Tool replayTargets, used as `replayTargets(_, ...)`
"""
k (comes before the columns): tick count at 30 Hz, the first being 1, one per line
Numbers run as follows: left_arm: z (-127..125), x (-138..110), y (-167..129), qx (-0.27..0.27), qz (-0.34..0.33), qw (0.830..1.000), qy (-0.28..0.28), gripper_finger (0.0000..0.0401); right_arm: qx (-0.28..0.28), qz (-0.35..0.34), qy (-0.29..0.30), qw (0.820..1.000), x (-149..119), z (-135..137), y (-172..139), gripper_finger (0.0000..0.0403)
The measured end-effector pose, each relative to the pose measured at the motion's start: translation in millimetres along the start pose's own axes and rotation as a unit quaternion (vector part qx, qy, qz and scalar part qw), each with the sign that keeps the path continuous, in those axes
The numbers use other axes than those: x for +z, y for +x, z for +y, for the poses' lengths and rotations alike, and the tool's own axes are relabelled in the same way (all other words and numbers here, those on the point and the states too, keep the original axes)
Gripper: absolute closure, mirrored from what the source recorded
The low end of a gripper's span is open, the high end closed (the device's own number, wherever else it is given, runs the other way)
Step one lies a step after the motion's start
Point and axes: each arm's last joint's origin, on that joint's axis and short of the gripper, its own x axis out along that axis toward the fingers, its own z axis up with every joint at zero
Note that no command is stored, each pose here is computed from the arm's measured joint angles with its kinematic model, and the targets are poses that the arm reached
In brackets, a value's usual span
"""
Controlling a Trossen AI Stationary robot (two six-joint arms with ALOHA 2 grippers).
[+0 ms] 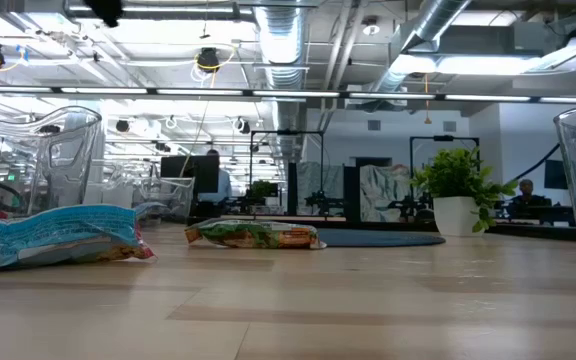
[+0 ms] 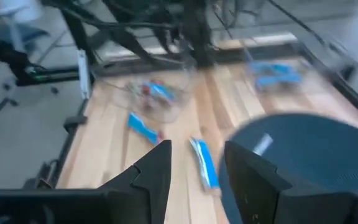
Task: Pick and place Granola Bars by type
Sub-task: Put the yellow granola bar into the bottom right transparent bin
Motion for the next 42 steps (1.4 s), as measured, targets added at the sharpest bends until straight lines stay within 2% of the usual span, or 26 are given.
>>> replayTargets(5, 5, 5, -6, 0.007, -0.04, 0.999, -0.011, 0.0224, 0.045, 0.031, -0.019, 0.998, -1, -6, 55, 0.0259)
replayTargets(9, 7, -1, -14, -0.005, -0.048, 0.998, -0.036, 0.0224, 0.094, 0.046, 0.001, 0.994, -6, -19, 104, 0.0259)
replayTargets(15, 8, -15, -30, -0.014, -0.112, 0.99, -0.079, 0.0224, 0.131, 0.062, -0.014, 0.989, -31, -32, 170, 0.0259)
replayTargets(20, 22, -22, -46, -0.017, -0.168, 0.98, -0.104, 0.0224, 0.134, 0.105, -0.028, 0.985, -56, -30, 210, 0.0259)
replayTargets(25, 43, -20, -59, -0.034, -0.204, 0.973, -0.1, 0.0224, 0.124, 0.12, -0.028, 0.985, -61, -27, 241, 0.0255)
replayTargets(30, 61, -19, -65, -0.04, -0.217, 0.971, -0.087, 0.0224, 0.102, 0.14, -0.022, 0.985, -65, -29, 266, 0.0219)
replayTargets(36, 74, -16, -72, -0.039, -0.241, 0.968, -0.062, 0.0224, 0.082, 0.189, -0.012, 0.978, -67, -38, 280, 0.0161)
replayTargets(42, 78, -14, -73, -0.03, -0.247, 0.968, -0.031, 0.0224, 0.061, 0.217, -0.012, 0.974, -71, -48, 283, 0.0155)
